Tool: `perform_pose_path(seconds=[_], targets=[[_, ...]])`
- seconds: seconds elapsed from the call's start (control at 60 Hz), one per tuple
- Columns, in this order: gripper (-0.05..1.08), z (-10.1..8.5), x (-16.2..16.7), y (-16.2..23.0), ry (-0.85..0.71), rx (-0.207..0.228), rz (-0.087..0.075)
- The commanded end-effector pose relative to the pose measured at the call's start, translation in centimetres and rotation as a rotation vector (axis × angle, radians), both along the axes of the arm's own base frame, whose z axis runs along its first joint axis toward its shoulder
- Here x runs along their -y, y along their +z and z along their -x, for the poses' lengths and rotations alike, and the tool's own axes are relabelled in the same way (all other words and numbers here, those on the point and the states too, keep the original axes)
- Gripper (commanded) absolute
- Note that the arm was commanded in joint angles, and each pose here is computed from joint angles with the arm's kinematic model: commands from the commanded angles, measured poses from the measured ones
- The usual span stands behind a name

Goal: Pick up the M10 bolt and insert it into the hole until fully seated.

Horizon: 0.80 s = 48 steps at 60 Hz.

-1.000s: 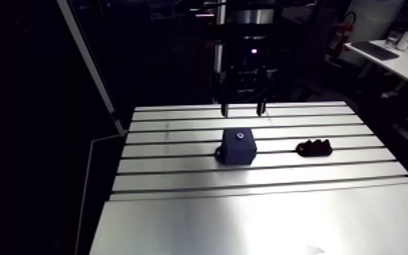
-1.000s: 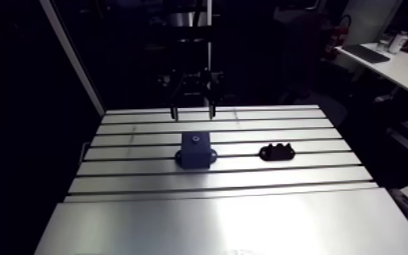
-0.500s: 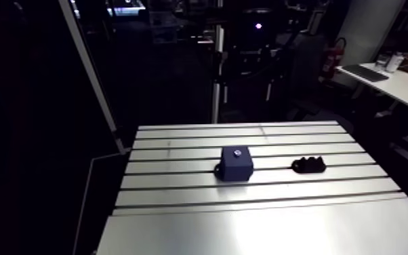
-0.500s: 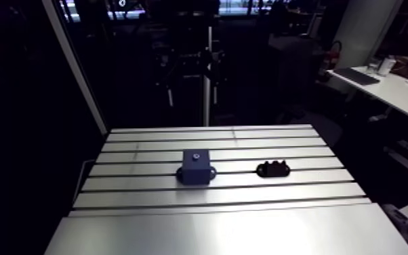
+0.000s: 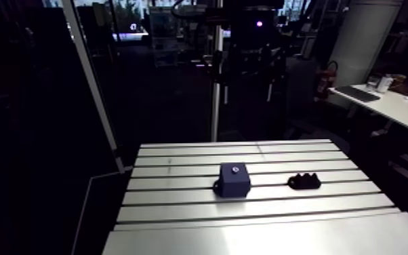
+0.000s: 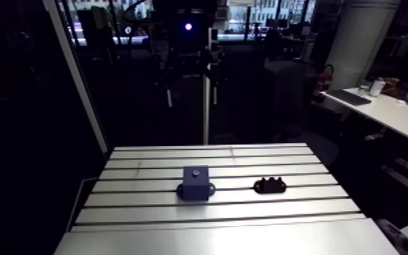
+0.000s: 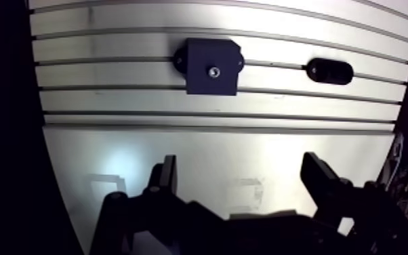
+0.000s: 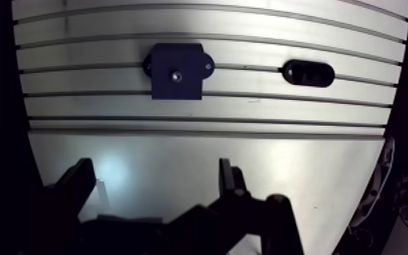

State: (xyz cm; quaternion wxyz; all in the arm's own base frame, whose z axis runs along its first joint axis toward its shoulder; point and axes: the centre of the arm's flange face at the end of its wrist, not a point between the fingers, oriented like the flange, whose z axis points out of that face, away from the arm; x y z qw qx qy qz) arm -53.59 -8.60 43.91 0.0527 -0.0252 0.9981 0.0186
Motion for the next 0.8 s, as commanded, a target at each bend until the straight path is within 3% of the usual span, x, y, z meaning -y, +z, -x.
perform_pose_path(seconds=[0.017,0.25,0.8], targets=[[0.01,-0.2,0.0,0.9,0.000,-0.018,0.001],[0.01,0.6,-0.2,4.1,-0.004,-0.072,-0.005],[0.01,1.1,-0.1,5.3,-0.003,-0.065,-0.001]])
